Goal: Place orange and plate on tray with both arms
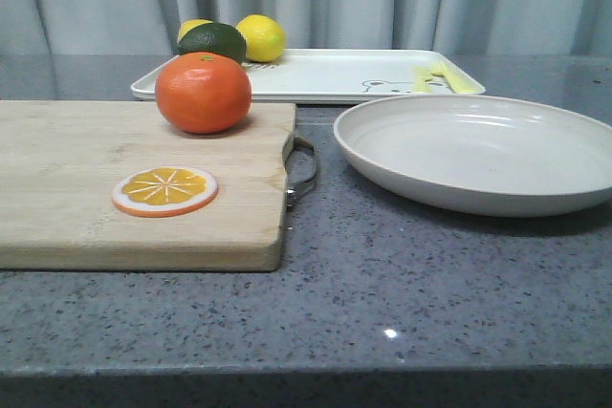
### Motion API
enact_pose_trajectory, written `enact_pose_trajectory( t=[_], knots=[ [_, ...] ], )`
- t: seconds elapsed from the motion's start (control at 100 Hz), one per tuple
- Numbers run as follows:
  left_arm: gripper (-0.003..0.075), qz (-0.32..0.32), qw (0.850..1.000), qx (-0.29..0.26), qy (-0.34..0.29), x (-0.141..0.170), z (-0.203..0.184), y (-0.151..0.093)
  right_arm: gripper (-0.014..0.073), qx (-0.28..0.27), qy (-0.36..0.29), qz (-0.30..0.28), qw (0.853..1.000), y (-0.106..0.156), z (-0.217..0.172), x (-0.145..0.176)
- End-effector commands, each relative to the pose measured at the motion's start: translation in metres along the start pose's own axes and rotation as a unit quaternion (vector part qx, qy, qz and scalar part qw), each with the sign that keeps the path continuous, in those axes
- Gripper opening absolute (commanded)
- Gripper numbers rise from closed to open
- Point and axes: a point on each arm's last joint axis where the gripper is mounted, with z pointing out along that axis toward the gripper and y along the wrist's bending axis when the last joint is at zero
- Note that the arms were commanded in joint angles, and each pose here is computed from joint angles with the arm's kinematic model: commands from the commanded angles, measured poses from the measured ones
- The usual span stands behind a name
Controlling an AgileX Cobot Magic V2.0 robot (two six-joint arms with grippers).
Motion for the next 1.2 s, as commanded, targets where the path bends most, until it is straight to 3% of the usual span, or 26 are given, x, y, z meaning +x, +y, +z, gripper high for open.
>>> enact_pose_trajectory(
  t=[0.0, 1.19],
  knots=[
    [-0.002, -0.003, 0.999, 0.005, -0.049, -0.0056, -0.0025, -0.0004, -0.0067, -0.006, -0.057, -0.007, 0.998, 0.0014, -0.0026, -0.0154],
    [-0.002, -0.004, 0.998, 0.006, -0.063, -0.0085, -0.0029, -0.0007, -0.0067, -0.006, -0.06, -0.007, 0.998, 0.0015, -0.0028, -0.0161]
  ],
)
